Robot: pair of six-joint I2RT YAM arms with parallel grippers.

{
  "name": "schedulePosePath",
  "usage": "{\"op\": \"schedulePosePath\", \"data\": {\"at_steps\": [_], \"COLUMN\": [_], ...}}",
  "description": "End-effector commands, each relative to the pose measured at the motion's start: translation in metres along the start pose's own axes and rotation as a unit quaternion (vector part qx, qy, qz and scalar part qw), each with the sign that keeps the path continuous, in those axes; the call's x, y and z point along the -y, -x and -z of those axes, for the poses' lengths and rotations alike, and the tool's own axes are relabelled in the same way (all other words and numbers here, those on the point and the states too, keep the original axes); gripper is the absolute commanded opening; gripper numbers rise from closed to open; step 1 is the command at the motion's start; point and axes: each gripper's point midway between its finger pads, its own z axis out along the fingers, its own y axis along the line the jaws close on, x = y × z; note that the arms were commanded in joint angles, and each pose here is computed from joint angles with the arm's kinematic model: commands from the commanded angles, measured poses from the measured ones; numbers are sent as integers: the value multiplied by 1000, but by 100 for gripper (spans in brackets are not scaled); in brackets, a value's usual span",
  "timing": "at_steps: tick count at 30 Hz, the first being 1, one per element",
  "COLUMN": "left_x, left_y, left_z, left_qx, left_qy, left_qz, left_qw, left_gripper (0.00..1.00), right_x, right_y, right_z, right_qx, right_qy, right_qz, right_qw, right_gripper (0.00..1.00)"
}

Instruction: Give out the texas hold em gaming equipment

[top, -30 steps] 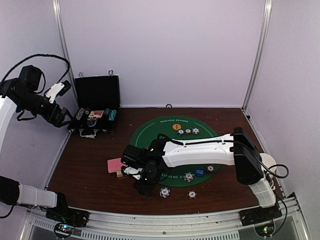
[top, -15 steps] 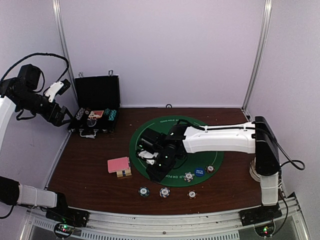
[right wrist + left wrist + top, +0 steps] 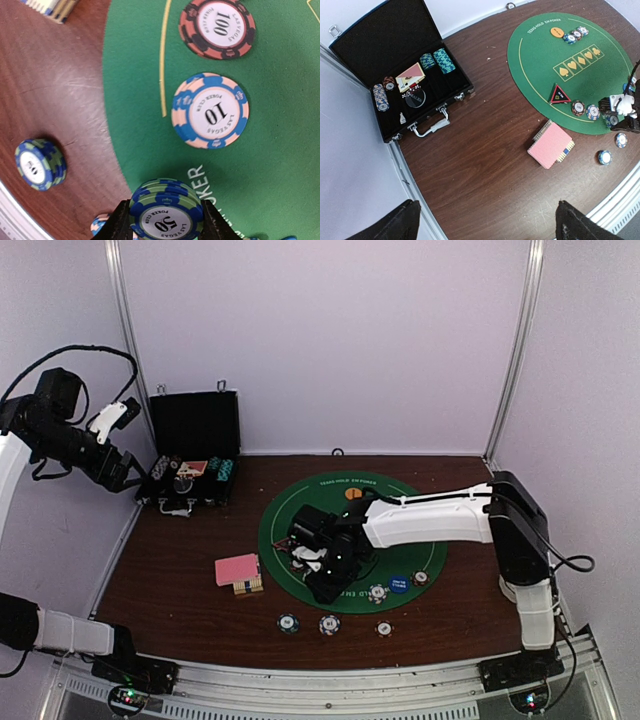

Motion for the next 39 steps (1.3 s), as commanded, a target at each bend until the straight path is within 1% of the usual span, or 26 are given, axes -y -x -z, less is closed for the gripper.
{"op": "schedulePosePath", "data": {"at_steps": [1, 10, 18, 21, 25, 32, 33, 35, 39], "left_x": [-1, -2, -2, -2, -2, -2, -2, -2, -2], "left_y": [8, 8, 8, 8, 8, 8, 8, 8, 8], "left_z": [8, 7, 7, 6, 5, 4, 3, 4, 5], "left_qx": [17, 15, 15, 15, 14, 15, 14, 15, 16], "left_qy": [6, 3, 3, 5, 2, 1, 0, 1, 4], "left_qz": [-5, -5, -7, -9, -7, -6, -5, -6, -6], "left_qw": [1000, 1000, 1000, 1000, 1000, 1000, 1000, 1000, 1000], "left_gripper": [98, 97, 98, 98, 98, 97, 98, 98, 98], "right_x": [11, 17, 15, 13, 13, 9, 8, 8, 11], "right_y": [9, 12, 14, 16, 20, 28, 29, 30, 31], "right_z": [-13, -25, -33, -34, -34, -34, -34, -34, -27], "right_qx": [4, -2, -13, -14, -10, 6, 6, 7, 16], "right_qy": [-12, -26, -25, -21, -21, -11, -10, -10, -17], "right_qz": [-14, -16, -13, -13, -15, -27, -28, -31, -33], "right_qw": [1000, 1000, 1000, 1000, 1000, 1000, 1000, 999, 999], "right_gripper": [8, 6, 7, 14, 20, 24, 27, 38, 51]}}
